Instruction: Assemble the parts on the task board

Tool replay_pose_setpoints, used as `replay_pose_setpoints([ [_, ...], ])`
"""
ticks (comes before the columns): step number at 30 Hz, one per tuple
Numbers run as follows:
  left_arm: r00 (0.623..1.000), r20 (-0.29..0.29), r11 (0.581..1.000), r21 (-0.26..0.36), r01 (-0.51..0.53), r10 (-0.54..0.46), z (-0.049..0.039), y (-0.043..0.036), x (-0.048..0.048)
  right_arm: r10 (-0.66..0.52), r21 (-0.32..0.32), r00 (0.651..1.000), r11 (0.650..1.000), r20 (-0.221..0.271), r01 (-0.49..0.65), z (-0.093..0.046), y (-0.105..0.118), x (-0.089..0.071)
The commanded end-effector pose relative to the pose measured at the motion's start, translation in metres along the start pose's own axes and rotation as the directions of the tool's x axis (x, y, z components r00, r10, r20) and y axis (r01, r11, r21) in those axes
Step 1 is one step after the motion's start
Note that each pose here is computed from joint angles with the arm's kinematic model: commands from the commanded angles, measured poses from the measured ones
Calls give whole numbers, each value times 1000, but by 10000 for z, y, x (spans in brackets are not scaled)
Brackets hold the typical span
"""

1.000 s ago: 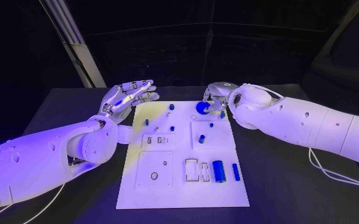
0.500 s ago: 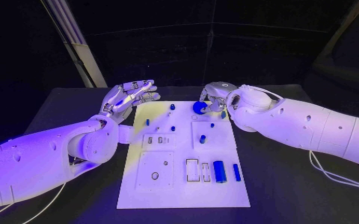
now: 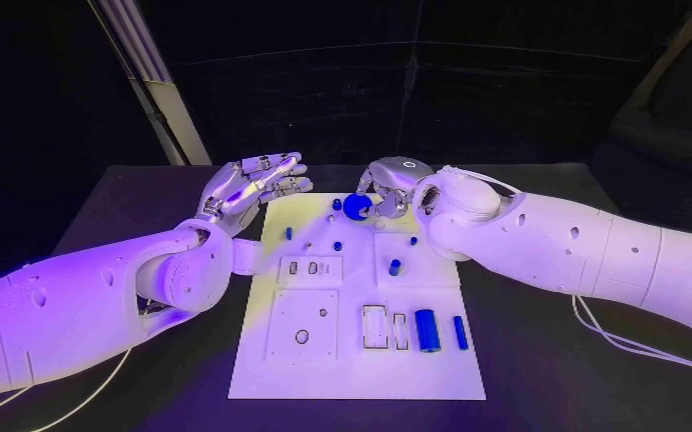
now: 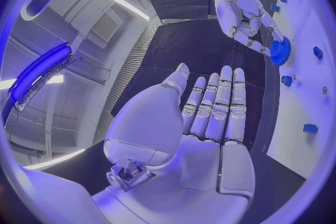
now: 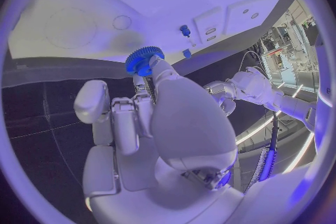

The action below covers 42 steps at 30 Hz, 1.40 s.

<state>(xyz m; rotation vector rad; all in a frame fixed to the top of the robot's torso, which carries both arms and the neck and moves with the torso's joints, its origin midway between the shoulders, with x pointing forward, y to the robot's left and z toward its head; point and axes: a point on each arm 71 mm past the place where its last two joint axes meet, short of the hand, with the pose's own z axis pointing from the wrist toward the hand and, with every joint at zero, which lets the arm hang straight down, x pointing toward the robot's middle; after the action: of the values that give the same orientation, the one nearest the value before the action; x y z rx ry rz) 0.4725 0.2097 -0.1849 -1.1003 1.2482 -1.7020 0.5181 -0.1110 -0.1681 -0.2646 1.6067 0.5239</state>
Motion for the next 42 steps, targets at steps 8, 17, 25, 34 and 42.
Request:
replay_pose_setpoints([
  [8,1000,-19,1000,6,11,-11,10,-10,35,5,-13,1000,1000,4,-5,138,174,64],
  [17,1000,-19,1000,6,11,-11,15,-10,35,4,-22,1000,1000,-20,-5,202,245,144],
  [25,1000,-20,1000,6,11,-11,18,-8,37,2,-35,999,999,-43,-4,221,305,191],
  [34,1000,-23,1000,4,14,-13,19,-6,41,-5,-31,998,1000,-59,3,237,313,216],
  [42,1000,-24,1000,2,14,-14,20,-4,41,-10,-26,999,1000,-53,9,252,315,221],
])
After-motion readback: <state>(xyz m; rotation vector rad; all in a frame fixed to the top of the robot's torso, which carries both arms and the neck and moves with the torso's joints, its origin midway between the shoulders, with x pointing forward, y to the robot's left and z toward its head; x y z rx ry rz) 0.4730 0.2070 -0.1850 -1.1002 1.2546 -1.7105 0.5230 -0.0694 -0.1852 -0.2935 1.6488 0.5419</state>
